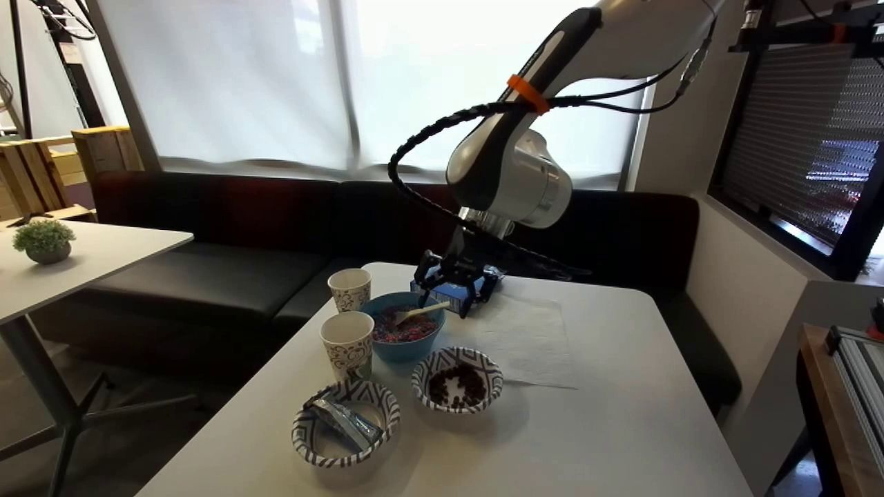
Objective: Move the blue bowl and the paper cups to the front
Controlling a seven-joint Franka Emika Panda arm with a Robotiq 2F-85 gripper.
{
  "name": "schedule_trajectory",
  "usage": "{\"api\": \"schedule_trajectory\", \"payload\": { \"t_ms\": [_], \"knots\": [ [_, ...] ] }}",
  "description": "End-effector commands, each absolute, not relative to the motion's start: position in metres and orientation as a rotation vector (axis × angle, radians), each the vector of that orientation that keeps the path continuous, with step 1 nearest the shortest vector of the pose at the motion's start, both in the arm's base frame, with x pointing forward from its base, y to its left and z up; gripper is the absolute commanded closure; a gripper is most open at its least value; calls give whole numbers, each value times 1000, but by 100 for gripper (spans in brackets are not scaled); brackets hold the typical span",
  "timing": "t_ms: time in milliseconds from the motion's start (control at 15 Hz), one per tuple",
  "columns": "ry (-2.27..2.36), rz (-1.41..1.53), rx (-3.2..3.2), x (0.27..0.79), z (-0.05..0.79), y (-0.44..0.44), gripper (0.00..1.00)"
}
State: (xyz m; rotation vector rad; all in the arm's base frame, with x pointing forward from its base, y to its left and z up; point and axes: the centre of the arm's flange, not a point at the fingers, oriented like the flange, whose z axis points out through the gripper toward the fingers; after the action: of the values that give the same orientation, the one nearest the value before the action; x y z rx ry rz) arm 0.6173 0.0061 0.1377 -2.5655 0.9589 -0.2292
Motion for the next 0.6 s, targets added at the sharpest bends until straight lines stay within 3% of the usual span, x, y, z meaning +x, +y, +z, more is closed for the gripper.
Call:
{"api": "schedule_trajectory", "payload": {
  "t_ms": [0, 200, 467, 533],
  "knots": [
    [953, -258, -2526, 621, 124, 1, 42],
    [939, -262, -2524, 621, 121, -4, 64],
    [941, -263, -2522, 620, 115, -12, 70],
    [947, -264, -2521, 620, 114, -14, 66]
  ]
}}
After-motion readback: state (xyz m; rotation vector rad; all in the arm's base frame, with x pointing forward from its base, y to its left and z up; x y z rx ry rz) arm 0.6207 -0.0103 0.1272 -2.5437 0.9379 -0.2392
